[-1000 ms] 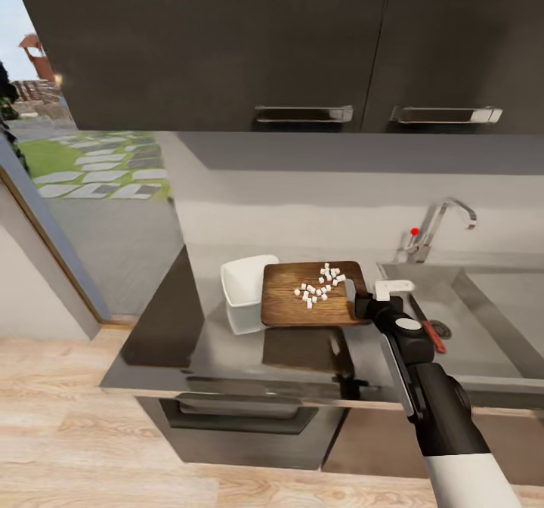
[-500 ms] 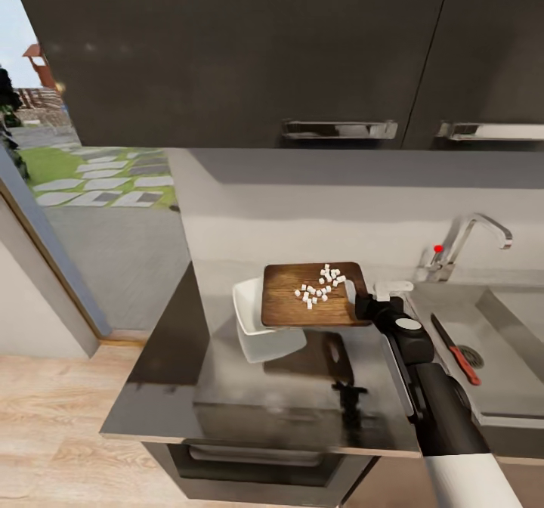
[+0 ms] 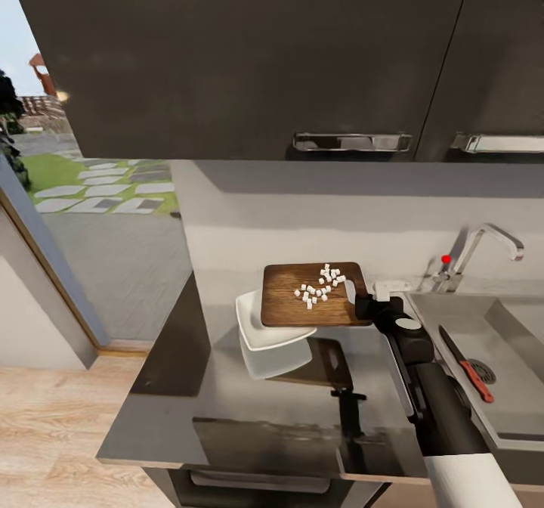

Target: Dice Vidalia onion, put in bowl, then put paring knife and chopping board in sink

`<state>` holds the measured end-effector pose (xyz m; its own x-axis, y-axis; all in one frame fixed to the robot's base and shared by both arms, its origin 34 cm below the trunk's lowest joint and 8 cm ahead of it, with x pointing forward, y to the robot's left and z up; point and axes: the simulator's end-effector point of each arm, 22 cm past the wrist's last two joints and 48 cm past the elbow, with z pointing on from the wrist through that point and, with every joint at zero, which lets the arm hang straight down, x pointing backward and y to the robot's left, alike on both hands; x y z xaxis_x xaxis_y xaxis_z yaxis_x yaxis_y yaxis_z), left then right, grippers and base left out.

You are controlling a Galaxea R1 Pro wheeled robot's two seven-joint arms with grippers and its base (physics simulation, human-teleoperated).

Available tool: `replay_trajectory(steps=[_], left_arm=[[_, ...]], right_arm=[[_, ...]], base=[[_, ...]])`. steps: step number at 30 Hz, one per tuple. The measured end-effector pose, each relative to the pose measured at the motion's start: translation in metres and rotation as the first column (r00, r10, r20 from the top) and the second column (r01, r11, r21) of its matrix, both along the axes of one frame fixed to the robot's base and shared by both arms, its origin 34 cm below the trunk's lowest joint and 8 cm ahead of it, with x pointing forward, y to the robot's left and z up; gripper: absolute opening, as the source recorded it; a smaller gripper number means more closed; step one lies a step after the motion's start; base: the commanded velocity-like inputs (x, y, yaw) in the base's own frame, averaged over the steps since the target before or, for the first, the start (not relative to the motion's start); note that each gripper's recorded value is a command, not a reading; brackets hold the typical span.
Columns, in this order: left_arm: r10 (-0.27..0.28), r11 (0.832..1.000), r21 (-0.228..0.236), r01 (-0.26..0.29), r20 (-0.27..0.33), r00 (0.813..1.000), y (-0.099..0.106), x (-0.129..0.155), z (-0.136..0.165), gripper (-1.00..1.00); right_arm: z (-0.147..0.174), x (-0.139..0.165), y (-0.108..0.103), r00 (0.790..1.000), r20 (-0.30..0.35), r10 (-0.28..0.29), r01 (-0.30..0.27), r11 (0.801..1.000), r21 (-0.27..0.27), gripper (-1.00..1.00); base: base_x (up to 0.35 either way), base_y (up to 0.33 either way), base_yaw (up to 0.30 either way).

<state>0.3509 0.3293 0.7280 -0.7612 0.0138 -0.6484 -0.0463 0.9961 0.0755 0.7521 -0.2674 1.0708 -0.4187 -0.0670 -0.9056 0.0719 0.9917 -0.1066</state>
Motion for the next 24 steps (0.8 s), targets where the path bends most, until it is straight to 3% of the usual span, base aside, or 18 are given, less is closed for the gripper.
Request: replay_trajectory(steps=[5, 12, 24], left_arm=[[0.000, 1.000, 0.000, 0.000, 0.008, 1.000, 0.000, 0.002, 0.002, 1.00], [0.000, 1.000, 0.000, 0.000, 0.019, 1.000, 0.000, 0.005, 0.005, 1.00], [0.000, 1.000, 0.000, 0.000, 0.022, 1.000, 0.000, 0.006, 0.005, 1.00]], right_arm=[[0.005, -0.001, 0.000, 1.000, 0.009, -0.001, 0.001, 1.000, -0.004, -1.00], [0.014, -0.002, -0.004, 1.000, 0.023, -0.014, 0.015, 0.999, -0.052, -1.00], [0.016, -0.002, -0.003, 1.000, 0.025, -0.012, 0.014, 0.998, -0.057, -1.00]], base=[[0.000, 0.000, 0.000], [0.000, 0.000, 0.000], [0.000, 0.000, 0.000]])
